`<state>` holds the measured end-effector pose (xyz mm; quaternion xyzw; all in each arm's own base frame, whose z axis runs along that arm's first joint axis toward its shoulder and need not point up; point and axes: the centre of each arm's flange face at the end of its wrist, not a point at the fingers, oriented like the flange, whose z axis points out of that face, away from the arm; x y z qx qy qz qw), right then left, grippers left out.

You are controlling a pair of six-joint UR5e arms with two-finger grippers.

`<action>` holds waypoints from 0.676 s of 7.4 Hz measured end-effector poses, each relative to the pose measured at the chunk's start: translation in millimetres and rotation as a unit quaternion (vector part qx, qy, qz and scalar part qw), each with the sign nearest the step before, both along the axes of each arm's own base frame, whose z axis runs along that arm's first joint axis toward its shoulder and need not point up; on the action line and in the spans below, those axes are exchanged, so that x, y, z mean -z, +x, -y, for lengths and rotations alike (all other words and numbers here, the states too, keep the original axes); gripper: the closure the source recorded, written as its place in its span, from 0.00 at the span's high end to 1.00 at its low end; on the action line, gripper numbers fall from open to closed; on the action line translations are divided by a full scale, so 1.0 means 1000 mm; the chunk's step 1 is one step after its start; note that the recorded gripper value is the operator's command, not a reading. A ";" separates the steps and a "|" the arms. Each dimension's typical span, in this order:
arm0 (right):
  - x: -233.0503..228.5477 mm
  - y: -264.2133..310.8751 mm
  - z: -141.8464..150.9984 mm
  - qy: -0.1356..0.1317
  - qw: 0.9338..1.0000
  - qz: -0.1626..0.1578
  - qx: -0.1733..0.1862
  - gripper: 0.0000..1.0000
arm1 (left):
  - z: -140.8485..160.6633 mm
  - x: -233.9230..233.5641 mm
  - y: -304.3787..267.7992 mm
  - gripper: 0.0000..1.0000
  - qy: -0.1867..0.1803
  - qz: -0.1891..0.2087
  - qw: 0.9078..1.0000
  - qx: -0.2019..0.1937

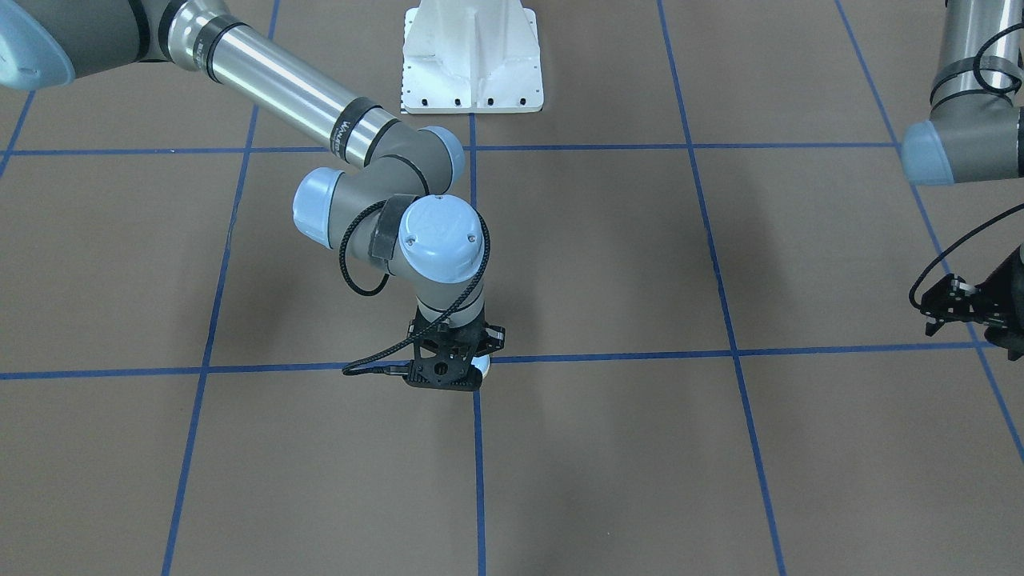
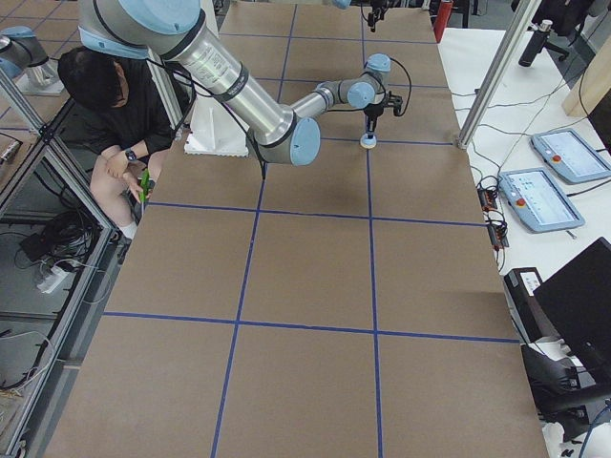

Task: Place and press bell with both arms
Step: 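Lift the right gripper off the bell and withdraw it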

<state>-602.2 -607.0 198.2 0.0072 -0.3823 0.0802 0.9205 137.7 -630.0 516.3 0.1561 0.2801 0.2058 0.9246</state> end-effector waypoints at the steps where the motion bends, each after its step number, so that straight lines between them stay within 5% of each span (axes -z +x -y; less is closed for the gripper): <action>1: 0.012 0.011 0.006 0.004 1.000 0.010 -0.006 0.01 | 0.000 0.000 0.000 1.00 0.000 0.000 1.000 0.000; 2: 0.024 0.026 0.010 0.000 1.000 0.023 -0.009 0.98 | 0.000 0.001 0.000 1.00 0.001 -0.001 1.000 0.000; 5: 0.007 0.131 -0.007 -0.032 0.999 0.043 -0.003 1.00 | -0.005 -0.006 -0.011 1.00 -0.003 -0.001 1.000 0.006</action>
